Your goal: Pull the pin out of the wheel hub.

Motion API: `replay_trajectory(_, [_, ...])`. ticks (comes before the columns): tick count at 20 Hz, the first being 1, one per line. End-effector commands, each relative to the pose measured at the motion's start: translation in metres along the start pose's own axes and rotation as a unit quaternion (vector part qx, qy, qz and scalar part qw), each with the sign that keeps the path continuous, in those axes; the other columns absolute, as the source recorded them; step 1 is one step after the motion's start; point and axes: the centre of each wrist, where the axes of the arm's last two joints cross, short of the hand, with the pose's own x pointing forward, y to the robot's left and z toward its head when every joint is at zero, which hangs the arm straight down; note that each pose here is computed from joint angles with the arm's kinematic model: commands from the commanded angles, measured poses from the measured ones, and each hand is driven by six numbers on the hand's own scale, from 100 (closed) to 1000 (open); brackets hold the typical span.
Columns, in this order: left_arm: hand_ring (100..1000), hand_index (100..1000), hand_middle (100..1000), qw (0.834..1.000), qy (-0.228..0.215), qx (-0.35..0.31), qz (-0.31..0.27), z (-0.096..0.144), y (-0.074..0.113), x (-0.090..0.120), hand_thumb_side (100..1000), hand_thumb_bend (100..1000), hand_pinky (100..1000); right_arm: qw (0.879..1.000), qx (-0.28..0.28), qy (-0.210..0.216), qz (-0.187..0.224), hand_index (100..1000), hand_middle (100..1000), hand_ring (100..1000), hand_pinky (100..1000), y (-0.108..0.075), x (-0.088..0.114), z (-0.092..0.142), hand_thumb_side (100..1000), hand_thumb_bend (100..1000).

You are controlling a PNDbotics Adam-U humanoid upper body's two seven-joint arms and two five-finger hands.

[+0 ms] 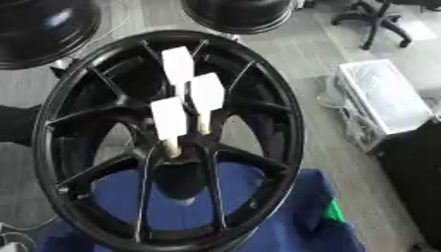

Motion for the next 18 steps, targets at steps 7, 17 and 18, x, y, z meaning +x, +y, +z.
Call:
replay_trajectory(7, [767,771,701,0.998,0.002,0.064,-0.026,0.004,0.033,0.001,712,150,737,0.970,0.137,0.027,0.199,878,787,780,942,0.048,0.021,-0.030,482,100])
replay_trajectory(17, [772,771,704,0.992,0.023,0.118,-0.028,0.009,0.055,-0.011,743,161,739,0.931,0.209,0.029,0.298,864,763,770,911,0.088,0.021,-0.030,368,100])
replay_trajectory(18, [772,771,704,0.992,0.022,0.119,-0.028,0.009,0.056,-0.011,743,161,739,0.929,0.219,0.031,0.298,863,763,770,912,0.091,0.018,-0.029,373,100])
